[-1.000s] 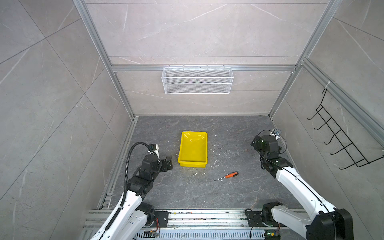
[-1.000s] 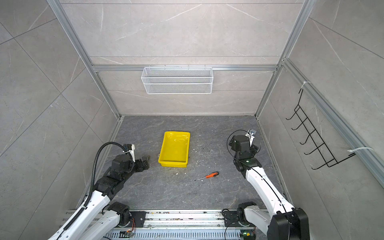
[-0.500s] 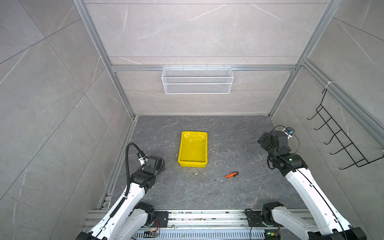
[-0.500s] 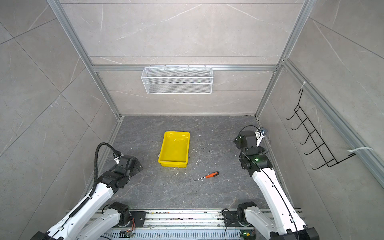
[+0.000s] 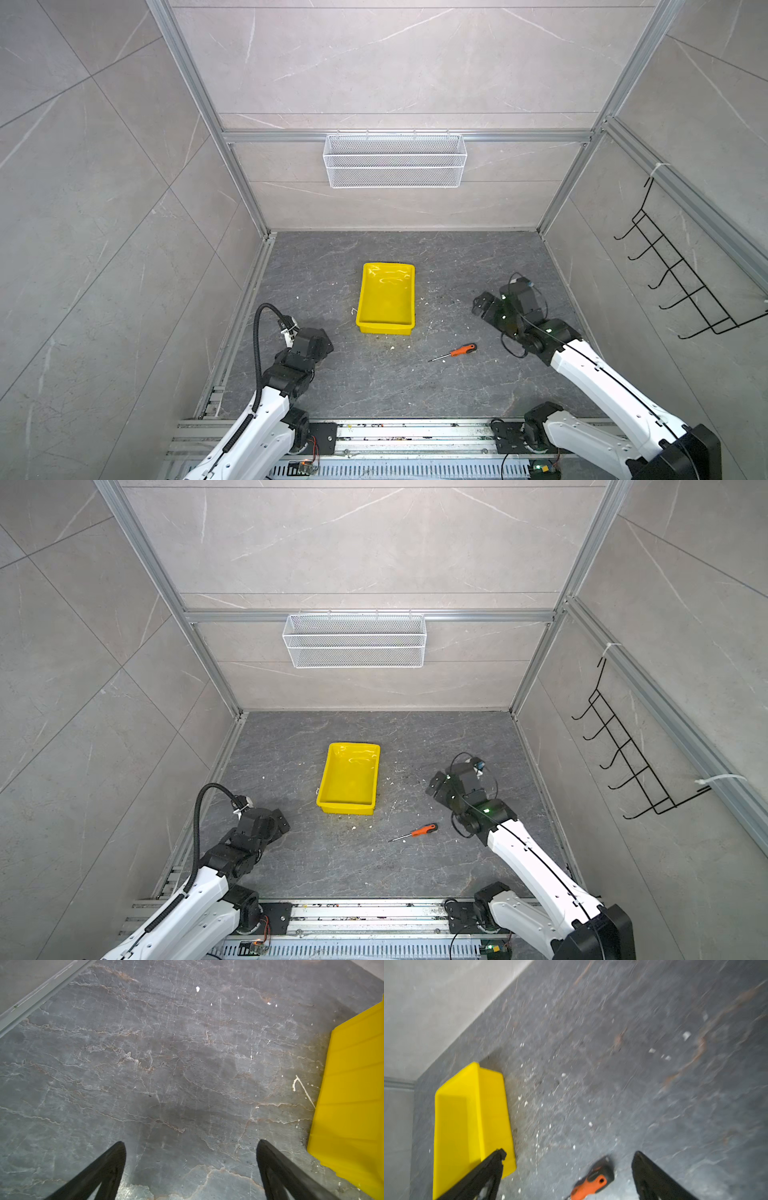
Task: Put the screwdriver in the bin
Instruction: 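Lower the open right gripper over the screwdriver's orange handle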
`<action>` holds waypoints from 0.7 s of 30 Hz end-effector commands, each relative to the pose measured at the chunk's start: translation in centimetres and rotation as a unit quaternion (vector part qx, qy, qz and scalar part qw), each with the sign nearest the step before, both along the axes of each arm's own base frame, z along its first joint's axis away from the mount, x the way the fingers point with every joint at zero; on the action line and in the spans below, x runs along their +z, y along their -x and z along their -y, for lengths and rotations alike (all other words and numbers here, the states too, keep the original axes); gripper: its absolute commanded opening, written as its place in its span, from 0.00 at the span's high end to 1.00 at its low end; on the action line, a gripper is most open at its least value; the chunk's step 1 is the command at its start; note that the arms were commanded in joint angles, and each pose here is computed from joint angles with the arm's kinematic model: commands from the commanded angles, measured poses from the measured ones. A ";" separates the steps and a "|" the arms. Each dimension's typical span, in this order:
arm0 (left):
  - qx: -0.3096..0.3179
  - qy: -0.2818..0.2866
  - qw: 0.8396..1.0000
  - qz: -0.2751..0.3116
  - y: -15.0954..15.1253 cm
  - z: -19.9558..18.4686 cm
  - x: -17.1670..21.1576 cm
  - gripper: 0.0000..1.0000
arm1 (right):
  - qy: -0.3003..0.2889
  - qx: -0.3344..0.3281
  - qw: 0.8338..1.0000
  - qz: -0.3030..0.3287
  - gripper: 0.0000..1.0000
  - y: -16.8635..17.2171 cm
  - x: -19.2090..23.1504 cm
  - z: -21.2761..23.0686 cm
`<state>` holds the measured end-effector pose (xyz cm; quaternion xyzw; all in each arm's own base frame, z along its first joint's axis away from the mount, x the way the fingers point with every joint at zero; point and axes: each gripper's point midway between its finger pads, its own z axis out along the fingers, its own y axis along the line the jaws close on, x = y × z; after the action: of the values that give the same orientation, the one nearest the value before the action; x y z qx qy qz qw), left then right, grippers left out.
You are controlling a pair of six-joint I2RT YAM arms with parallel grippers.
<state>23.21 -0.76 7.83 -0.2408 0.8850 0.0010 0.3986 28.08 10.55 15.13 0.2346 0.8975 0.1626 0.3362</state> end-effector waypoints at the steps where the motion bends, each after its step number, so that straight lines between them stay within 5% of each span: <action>1: 0.012 0.001 1.000 0.021 -0.9 -0.1 1.1 0.00 | -0.024 -0.069 0.996 -0.042 0.05 2.1 -2.7 0.7; 15: 0.002 0.002 1.000 0.009 -1.2 0.4 0.6 0.00 | -0.049 -0.119 0.976 -0.178 0.19 3.6 -9.8 -0.8; 21: 0.001 -0.010 1.000 -0.018 -1.6 0.5 0.3 0.00 | -0.076 -0.146 0.970 -0.178 0.24 4.3 -11.0 -0.5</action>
<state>23.59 -0.94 6.44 -0.2368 0.8984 0.0194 0.3693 24.03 11.08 4.47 0.3892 0.8964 0.1232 0.1728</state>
